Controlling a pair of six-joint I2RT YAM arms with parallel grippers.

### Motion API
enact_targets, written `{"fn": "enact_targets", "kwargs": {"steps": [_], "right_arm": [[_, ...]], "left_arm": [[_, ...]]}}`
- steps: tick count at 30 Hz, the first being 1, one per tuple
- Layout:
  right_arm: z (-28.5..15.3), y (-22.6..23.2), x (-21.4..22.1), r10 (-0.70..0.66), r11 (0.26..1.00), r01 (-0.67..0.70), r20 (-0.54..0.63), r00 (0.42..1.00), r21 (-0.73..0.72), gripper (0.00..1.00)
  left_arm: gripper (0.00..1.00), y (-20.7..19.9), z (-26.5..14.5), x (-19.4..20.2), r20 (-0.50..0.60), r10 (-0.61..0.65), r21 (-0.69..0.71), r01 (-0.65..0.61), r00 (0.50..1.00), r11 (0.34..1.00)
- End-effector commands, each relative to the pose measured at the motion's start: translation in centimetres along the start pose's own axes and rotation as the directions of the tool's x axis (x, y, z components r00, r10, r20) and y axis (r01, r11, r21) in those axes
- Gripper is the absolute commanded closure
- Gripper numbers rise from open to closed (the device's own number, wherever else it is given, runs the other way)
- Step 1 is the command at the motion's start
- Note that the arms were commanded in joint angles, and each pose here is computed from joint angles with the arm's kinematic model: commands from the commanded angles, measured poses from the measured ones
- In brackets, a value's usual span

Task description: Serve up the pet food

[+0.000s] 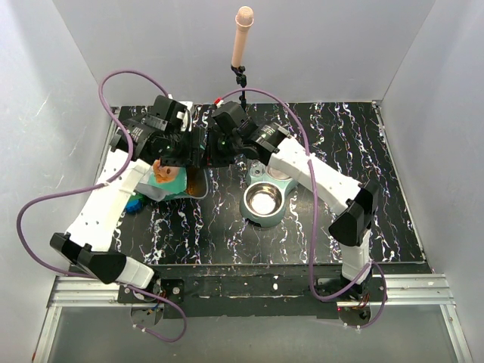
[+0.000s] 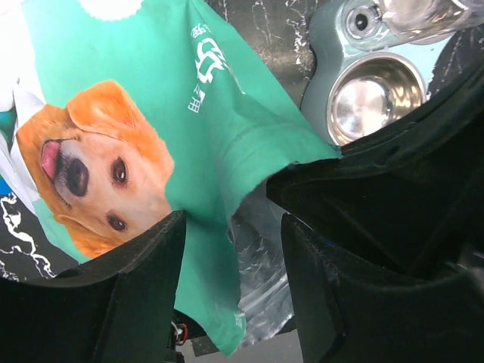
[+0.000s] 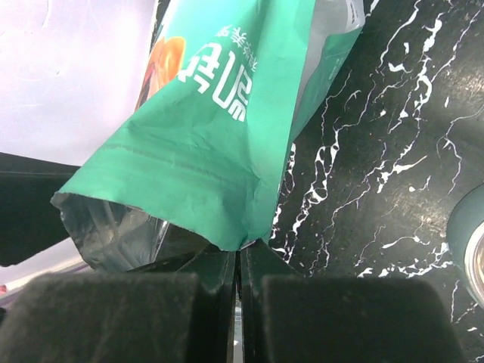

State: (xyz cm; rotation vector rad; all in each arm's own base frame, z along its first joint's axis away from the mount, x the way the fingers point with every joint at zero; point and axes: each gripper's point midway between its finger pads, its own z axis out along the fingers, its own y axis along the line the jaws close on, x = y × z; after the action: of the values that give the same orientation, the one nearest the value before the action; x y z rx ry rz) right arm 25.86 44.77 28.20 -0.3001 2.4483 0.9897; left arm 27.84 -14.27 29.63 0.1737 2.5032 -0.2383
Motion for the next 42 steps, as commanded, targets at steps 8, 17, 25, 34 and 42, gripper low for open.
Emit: {"fn": "enact_targets", "kwargs": {"steps": [8, 17, 25, 34, 42], "right_arm": [[-5.0, 5.5, -3.0, 0.066, 0.977, -0.056, 0.044, 0.997, -0.206, 0.99], [-8.8, -0.8, -2.1, -0.157, 0.986, 0.152, 0.092, 0.983, 0.06, 0.15], [-19.1, -13.8, 2.9, -0.008, 0.951, -0.053, 0.196, 0.981, 0.306, 0.12], [-20.8, -31.8, 11.5, 0.465, 0.582, -0.52, 0.268, 0.844, 0.626, 0.14], [-21.2, -38.2, 10.6, 0.565, 0.45, -0.595, 0.304, 0.767, 0.666, 0.12]], "left_arm": [[0.93, 2.9, -1.7, -2.1, 0.067, 0.057, -0.184, -0.044, 0.996, 0.982], [1.0, 1.5, -2.6, -2.7, 0.133, -0.024, -0.105, 0.038, 0.991, 0.994], [1.0, 1.1, -2.8, -3.2, 0.145, -0.098, -0.093, 0.112, 0.985, 0.989], [1.0, -0.7, -2.9, -3.3, 0.147, -0.154, 0.01, 0.154, 0.977, 0.988], [1.0, -2.4, -2.0, -2.8, 0.108, -0.171, 0.091, 0.162, 0.979, 0.983]]}}
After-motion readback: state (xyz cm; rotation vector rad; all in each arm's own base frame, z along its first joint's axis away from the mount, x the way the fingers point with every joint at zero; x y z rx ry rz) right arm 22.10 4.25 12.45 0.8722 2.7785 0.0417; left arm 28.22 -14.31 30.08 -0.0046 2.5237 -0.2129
